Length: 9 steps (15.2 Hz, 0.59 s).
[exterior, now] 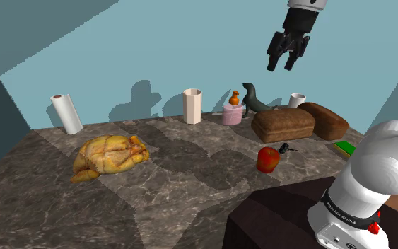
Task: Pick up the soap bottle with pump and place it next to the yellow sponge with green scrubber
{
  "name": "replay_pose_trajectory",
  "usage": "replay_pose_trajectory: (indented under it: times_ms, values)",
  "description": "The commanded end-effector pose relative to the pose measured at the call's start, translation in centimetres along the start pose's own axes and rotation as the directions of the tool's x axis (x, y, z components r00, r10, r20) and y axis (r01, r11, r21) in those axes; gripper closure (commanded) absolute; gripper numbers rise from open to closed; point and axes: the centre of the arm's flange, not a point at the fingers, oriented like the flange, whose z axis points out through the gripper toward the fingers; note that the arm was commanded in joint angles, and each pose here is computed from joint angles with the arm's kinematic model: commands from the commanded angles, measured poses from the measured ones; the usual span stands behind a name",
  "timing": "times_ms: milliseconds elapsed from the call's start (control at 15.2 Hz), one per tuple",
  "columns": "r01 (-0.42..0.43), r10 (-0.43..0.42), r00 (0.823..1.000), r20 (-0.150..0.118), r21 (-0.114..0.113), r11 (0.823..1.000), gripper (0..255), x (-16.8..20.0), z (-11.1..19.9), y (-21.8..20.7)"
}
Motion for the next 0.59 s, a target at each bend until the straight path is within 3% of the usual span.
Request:
replay_pose_trajectory:
  times_ms: [0, 528]
  values:
    - [0.0, 0.0, 1.0, 0.0, 0.0, 1.0, 0, 0.0, 0.0, 0.0]
    - [-0.017, 0.018, 1.0, 0.025, -0.032, 0.999, 0, 8.6, 5.4, 3.4]
